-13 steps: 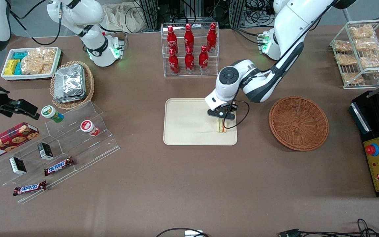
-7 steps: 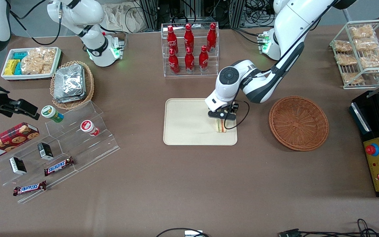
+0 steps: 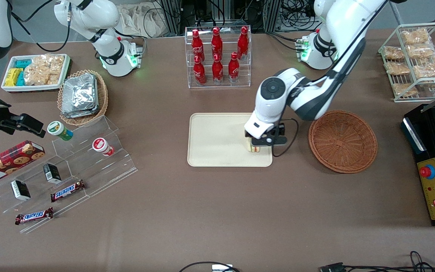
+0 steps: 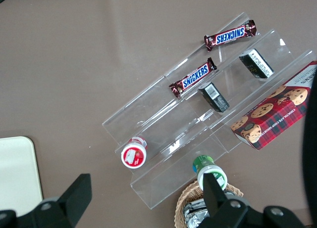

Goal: Place sandwich from basket to tray

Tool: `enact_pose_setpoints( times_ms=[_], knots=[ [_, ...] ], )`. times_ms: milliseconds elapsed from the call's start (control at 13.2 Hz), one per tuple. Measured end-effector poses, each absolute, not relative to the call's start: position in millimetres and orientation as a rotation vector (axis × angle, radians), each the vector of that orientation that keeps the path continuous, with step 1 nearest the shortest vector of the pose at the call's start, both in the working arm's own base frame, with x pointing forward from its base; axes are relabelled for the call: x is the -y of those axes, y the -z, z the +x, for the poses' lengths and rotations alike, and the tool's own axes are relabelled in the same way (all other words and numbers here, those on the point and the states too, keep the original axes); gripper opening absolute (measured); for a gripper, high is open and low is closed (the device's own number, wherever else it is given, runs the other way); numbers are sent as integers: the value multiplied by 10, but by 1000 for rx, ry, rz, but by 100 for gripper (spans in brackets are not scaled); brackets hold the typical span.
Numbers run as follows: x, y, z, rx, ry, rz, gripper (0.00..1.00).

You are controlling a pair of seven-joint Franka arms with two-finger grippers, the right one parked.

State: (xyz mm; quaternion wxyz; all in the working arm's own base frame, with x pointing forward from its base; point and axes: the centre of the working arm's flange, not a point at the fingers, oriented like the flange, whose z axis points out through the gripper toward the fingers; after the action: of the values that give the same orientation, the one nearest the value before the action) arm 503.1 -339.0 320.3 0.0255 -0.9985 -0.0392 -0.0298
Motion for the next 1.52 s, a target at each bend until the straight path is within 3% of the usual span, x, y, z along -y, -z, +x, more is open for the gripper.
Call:
enact_pose_setpoints(
  times_ms=[530, 1061, 1515],
  knots=[
    [2677, -4459, 5838, 470, 166, -3040, 100],
    [2292, -4726, 6052, 566, 162, -3033, 100],
    [1731, -5003, 6205, 437, 49, -3096, 100]
  ],
)
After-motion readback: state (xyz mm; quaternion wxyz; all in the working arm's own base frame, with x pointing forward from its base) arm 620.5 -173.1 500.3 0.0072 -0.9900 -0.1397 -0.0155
